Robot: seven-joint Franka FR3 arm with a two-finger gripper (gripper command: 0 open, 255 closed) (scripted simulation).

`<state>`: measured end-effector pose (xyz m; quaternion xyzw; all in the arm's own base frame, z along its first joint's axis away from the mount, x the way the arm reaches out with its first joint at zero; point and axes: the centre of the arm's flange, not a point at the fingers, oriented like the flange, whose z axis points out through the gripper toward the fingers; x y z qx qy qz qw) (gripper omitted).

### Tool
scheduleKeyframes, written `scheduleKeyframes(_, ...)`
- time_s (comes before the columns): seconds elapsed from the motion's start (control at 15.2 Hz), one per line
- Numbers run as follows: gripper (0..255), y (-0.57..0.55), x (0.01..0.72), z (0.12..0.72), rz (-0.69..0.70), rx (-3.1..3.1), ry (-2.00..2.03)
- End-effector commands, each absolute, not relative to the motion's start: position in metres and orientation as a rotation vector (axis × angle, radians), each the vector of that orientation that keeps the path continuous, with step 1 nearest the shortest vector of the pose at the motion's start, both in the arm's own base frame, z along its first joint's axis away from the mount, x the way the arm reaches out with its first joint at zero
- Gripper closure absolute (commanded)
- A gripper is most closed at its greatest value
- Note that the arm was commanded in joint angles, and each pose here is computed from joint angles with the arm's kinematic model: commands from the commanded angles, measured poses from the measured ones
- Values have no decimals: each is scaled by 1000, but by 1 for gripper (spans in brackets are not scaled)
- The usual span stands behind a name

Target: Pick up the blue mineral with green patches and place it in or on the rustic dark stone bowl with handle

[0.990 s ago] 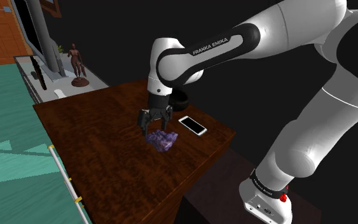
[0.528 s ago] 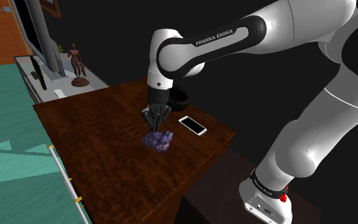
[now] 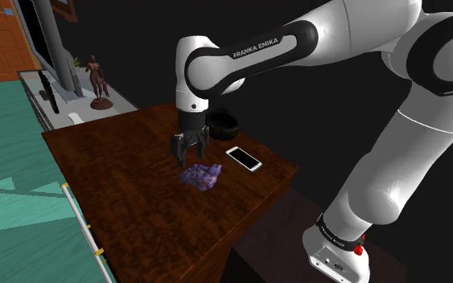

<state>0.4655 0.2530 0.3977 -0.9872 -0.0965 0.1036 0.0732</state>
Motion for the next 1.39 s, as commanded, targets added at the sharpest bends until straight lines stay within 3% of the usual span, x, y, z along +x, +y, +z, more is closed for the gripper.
scheduleKeyframes(0.0,0,267,486,379,340,-2950,-638)
scheduleKeyframes(0.13,0,280,497,367,356,-2921,-862)
scheduleKeyframes(0.59,0,280,488,328,356,-2921,-862)
scheduleKeyframes(1.12,0,280,488,329,356,-2921,-862)
scheduleKeyframes(1.19,255,280,488,329,356,-2921,-862)
scheduleKeyframes(1.32,255,280,488,329,356,-2921,-862)
